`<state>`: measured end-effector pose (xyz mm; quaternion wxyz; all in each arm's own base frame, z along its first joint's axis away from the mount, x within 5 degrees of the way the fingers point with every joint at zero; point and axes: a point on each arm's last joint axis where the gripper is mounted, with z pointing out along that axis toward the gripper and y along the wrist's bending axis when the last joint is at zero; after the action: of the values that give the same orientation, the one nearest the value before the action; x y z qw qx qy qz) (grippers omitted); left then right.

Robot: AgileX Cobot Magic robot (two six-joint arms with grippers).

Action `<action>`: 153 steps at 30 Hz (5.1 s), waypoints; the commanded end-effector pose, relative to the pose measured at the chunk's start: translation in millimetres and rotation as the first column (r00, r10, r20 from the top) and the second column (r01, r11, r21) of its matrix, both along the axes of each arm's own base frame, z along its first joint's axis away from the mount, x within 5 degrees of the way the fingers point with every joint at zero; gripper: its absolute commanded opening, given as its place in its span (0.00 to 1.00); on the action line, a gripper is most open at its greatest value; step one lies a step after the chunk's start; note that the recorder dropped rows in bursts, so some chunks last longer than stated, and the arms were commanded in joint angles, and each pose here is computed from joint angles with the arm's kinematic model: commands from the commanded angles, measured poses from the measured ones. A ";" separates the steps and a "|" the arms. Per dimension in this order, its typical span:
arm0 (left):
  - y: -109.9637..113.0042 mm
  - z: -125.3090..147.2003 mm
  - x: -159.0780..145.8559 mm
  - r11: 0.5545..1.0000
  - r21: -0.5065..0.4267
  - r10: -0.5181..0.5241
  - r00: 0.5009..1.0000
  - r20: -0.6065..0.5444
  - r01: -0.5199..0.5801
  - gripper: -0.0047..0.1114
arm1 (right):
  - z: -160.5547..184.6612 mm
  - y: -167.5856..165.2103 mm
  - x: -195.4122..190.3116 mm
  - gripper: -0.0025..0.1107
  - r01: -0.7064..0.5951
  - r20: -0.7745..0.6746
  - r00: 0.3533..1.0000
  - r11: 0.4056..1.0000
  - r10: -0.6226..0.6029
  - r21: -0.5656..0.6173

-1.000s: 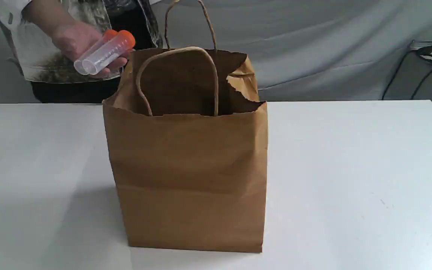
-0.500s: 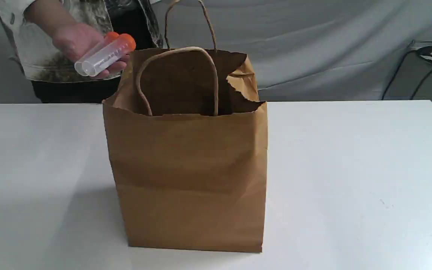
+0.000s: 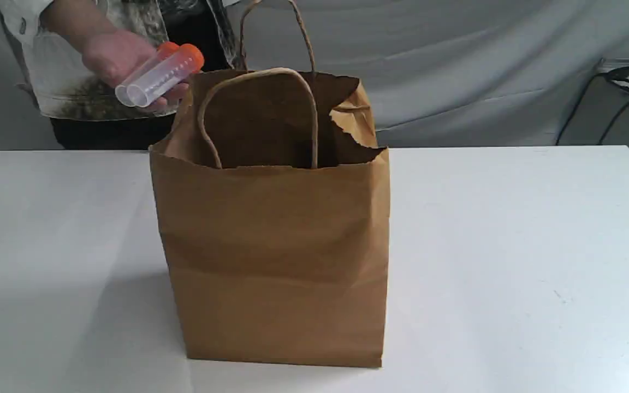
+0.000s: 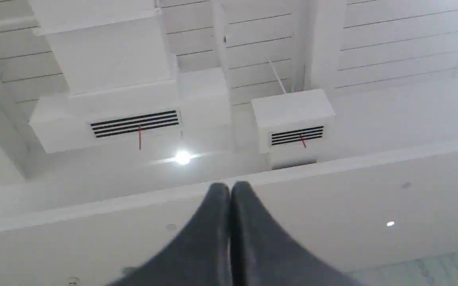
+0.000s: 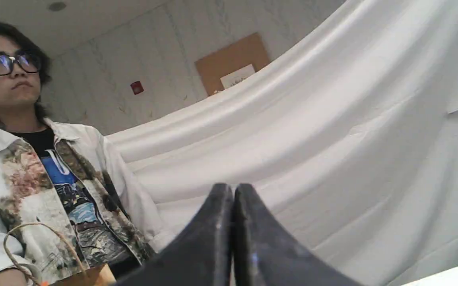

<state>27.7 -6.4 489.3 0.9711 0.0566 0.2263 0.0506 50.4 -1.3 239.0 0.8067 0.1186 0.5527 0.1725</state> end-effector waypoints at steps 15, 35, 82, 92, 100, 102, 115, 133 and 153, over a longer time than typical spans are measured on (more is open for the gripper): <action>-24.4 67.5 76.8 0.985 0.136 -0.102 0.994 -0.033 0.106 0.04 | -1.7 0.5 0.3 0.02 -0.005 -0.009 1.000 1.000 0.005 -0.005; -35.2 65.7 238.7 0.905 -0.253 -0.417 0.827 -0.376 0.342 0.04 | -14.0 2.1 3.9 0.02 -0.022 -0.150 0.988 1.000 0.021 -0.010; 14.2 -33.7 330.6 0.907 -0.421 -0.415 -0.163 -0.895 0.003 0.05 | -22.8 3.2 5.4 0.02 -0.035 -0.245 0.969 0.999 0.031 -0.013; -34.5 -53.8 350.2 0.910 -0.348 -0.237 -0.406 -0.883 0.225 0.27 | -25.0 3.4 5.6 0.02 -0.038 -0.269 0.963 0.999 0.033 -0.015; -45.4 -85.5 379.7 0.902 -0.357 -0.213 -0.468 -0.858 0.244 0.56 | -38.9 5.0 5.8 0.02 -0.057 -0.412 0.910 0.998 0.045 -0.018; -49.5 -92.2 385.5 0.878 -0.404 -0.243 -0.486 -0.839 0.258 0.59 | -38.8 5.0 5.8 0.02 -0.057 -0.412 0.910 0.998 0.045 -0.018; -43.0 -103.5 400.8 0.870 -0.463 -0.339 -0.476 -0.811 0.170 0.65 | -36.9 4.8 5.9 0.02 -0.055 -0.393 0.919 0.998 0.043 -0.018; -85.4 -142.0 411.1 0.832 -0.496 -0.264 -0.609 -0.748 0.249 0.67 | -36.9 4.8 5.9 0.02 -0.055 -0.393 0.918 0.998 0.044 -0.016; -108.8 -131.0 407.8 0.863 -0.379 -0.140 -0.563 -0.815 0.334 0.67 | -38.3 4.9 5.8 0.02 -0.057 -0.407 0.912 0.998 0.044 -0.018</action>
<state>441.2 -104.0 350.6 0.2627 0.1696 0.9164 -0.2496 56.3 3.5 202.2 0.6724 0.1310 0.7106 0.1607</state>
